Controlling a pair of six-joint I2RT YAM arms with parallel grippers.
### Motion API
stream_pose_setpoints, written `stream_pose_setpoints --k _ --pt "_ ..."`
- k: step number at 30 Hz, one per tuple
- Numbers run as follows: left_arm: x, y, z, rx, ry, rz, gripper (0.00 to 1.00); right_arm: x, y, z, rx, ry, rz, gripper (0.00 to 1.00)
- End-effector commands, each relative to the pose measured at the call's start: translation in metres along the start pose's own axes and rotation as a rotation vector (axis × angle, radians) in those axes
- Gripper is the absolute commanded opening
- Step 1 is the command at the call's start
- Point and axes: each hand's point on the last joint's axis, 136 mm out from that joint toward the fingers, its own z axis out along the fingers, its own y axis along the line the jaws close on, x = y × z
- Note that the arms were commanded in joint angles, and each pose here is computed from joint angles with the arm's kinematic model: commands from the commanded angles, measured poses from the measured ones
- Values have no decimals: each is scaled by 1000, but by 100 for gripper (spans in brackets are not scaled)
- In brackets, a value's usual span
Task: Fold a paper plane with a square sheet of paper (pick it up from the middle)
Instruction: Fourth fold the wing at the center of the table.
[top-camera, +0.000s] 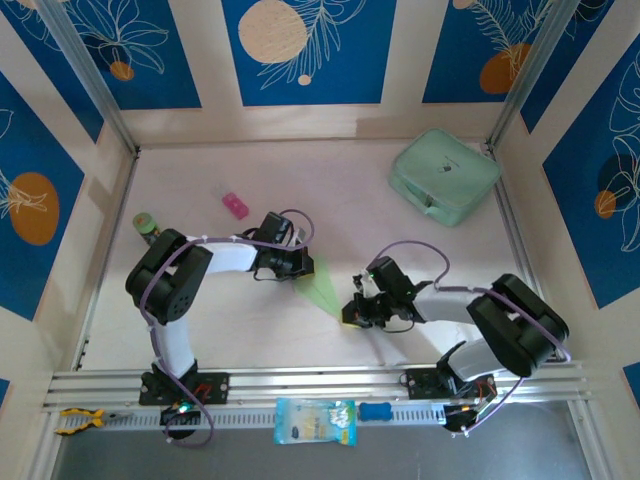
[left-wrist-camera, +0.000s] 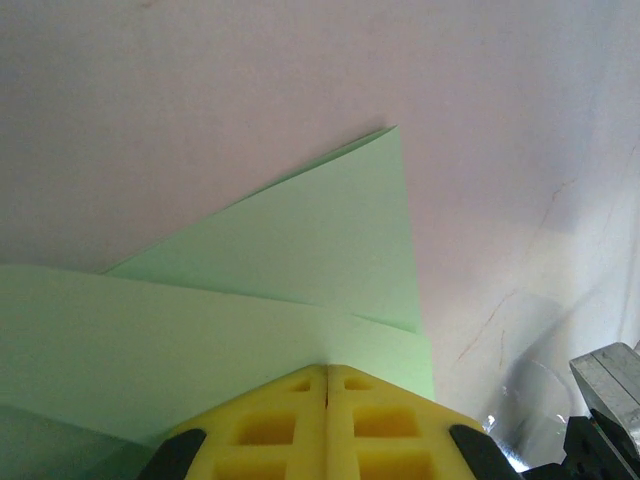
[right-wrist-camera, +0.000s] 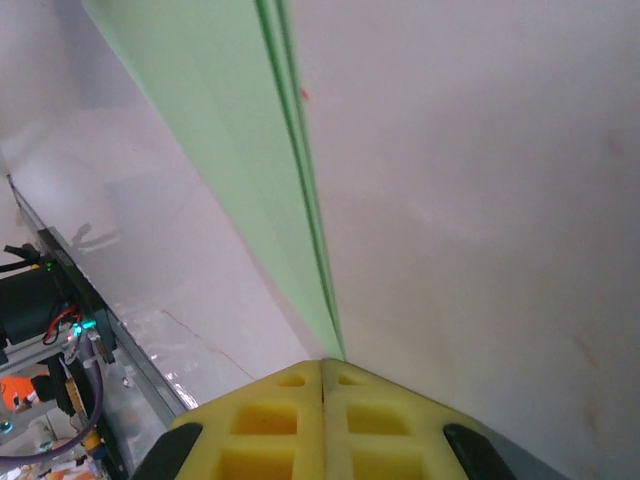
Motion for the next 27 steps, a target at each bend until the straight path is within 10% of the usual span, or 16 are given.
stream_pose_setpoints --k 1,14,27 --pt "15 41 6 -115 36 -77 4 8 -8 -9 51 0 48 6" --pt "14 28 -2 -67 24 -107 4 -12 9 -19 39 -110 228 38" --pt "13 30 -2 -64 24 -131 4 -10 7 -6 32 -62 257 37"
